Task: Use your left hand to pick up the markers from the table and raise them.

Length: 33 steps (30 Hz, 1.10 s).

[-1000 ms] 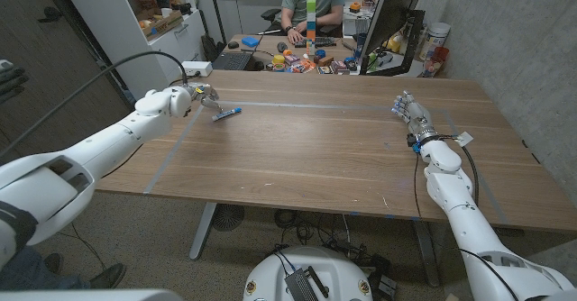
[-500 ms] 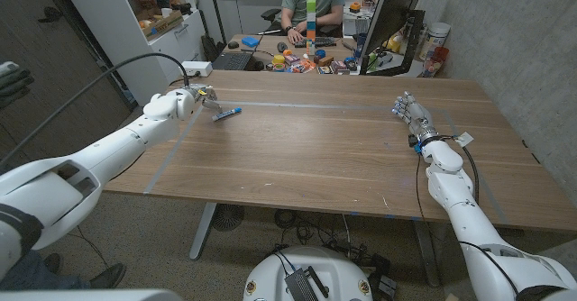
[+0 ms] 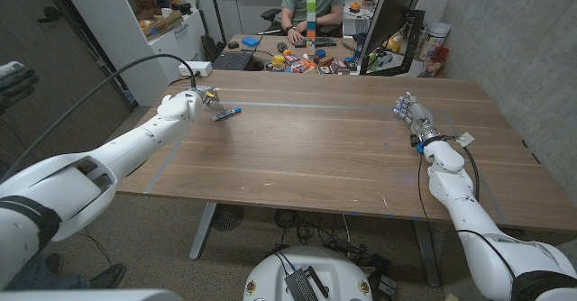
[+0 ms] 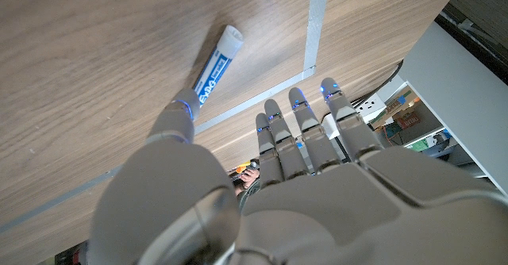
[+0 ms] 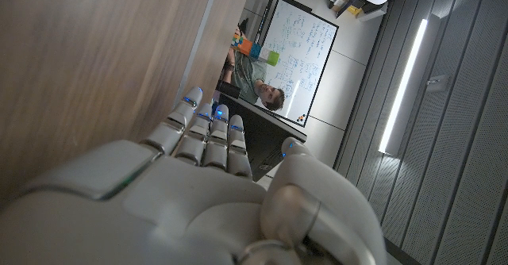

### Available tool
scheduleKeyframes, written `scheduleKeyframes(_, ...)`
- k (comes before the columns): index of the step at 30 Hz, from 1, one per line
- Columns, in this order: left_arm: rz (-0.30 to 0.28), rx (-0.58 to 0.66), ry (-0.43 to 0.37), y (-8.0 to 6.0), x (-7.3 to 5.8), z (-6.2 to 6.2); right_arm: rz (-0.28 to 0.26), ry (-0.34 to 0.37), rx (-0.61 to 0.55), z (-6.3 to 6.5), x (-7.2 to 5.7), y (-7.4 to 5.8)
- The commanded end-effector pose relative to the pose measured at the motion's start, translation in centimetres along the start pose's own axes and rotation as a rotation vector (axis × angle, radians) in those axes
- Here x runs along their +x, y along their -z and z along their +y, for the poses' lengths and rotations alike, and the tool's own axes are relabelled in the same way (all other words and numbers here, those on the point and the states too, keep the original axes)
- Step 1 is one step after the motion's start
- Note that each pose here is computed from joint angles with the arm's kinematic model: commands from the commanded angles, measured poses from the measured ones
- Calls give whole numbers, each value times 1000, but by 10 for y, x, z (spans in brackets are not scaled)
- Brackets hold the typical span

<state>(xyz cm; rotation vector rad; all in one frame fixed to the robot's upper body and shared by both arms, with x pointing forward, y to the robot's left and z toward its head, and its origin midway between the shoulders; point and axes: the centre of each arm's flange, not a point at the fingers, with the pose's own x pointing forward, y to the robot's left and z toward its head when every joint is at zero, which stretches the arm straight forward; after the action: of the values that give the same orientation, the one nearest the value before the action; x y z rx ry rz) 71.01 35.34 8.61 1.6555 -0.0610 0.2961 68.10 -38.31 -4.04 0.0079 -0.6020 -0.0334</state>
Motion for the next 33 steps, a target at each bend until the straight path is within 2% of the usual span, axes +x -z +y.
scheduleKeyframes(1, 23, 1, 3, -7, 6, -5, -4, 1, 3, -5, 5, 1)
scheduleKeyframes(6, 24, 3, 11, -10, 8, -6, -24, 1, -2, -5, 6, -1)
scheduleKeyframes(12, 16, -2, 16, -12, 11, -10, -69, -4, -23, -2, 1, -19)
scheduleKeyframes(17, 10, -11, 16, -14, 13, -14, -86, -3, -35, 0, -1, -28)
scheduleKeyframes(27, 40, -2, 19, -15, 23, -15, -127, 4, -30, 4, -7, -37)
scheduleKeyframes(33, 43, 12, 28, -18, 26, -17, -133, 11, -25, 3, -9, -38)
